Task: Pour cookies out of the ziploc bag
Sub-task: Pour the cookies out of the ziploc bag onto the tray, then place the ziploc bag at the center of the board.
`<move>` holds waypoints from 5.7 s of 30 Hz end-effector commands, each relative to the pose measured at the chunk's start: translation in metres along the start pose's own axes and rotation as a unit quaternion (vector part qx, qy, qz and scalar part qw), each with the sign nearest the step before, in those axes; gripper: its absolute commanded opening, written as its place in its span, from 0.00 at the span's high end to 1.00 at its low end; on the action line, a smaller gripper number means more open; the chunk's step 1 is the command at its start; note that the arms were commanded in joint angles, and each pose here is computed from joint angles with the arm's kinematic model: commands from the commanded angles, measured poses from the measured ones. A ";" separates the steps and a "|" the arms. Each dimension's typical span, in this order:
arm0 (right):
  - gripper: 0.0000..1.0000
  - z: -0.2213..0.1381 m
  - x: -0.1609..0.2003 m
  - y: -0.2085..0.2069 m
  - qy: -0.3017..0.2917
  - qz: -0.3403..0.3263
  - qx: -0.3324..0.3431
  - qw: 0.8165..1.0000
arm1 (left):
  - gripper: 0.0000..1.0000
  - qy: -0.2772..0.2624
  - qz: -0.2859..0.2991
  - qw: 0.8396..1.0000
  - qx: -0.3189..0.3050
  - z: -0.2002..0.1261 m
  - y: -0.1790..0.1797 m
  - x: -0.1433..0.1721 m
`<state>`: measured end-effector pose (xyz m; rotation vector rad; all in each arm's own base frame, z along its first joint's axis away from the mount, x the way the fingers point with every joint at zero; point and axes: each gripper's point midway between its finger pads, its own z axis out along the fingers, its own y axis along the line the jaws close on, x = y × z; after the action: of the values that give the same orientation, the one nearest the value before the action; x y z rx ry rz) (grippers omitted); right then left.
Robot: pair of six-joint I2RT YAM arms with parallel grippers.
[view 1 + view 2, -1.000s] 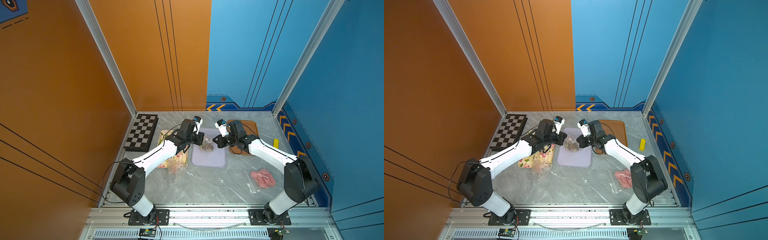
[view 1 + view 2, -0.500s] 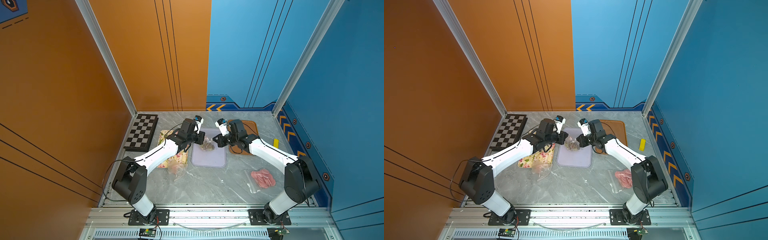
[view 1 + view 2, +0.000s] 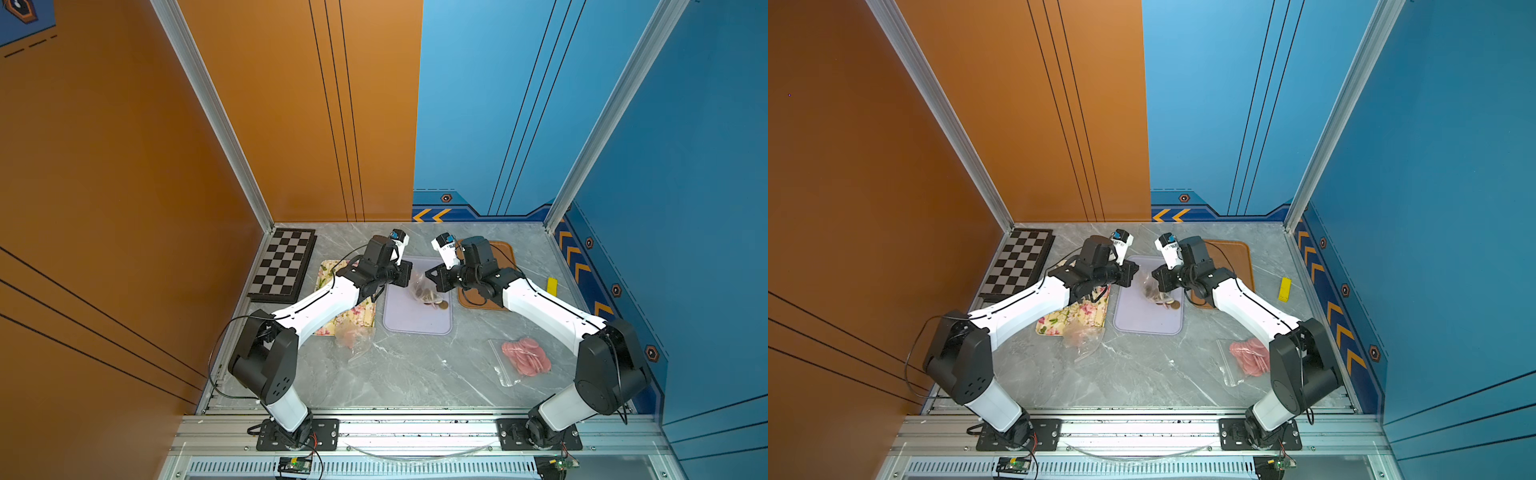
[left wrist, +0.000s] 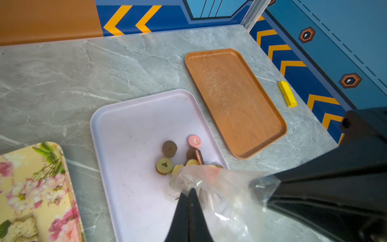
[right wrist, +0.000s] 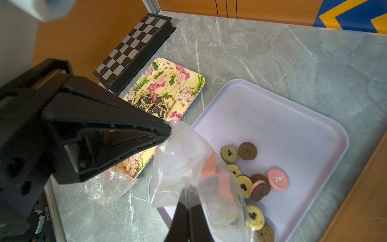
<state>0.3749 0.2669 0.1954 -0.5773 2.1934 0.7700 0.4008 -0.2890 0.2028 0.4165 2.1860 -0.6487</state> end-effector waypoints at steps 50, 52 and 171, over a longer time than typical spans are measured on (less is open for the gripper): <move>0.46 -0.022 -0.007 -0.010 -0.048 0.007 0.029 0.998 | 1.00 -0.020 0.021 0.999 0.041 -0.013 -0.029 -0.015; 0.33 -0.029 -0.005 -0.011 -0.055 0.012 0.034 0.998 | 1.00 -0.023 0.020 0.998 0.047 -0.016 -0.033 -0.018; 0.00 -0.148 0.206 -0.034 0.013 0.231 0.213 0.949 | 0.45 0.106 -0.110 0.953 -0.260 -0.233 0.048 0.220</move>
<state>0.1885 0.1351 0.1071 0.0285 2.4651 0.6341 0.1355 -0.0862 0.1284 -0.1347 2.5703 -0.1110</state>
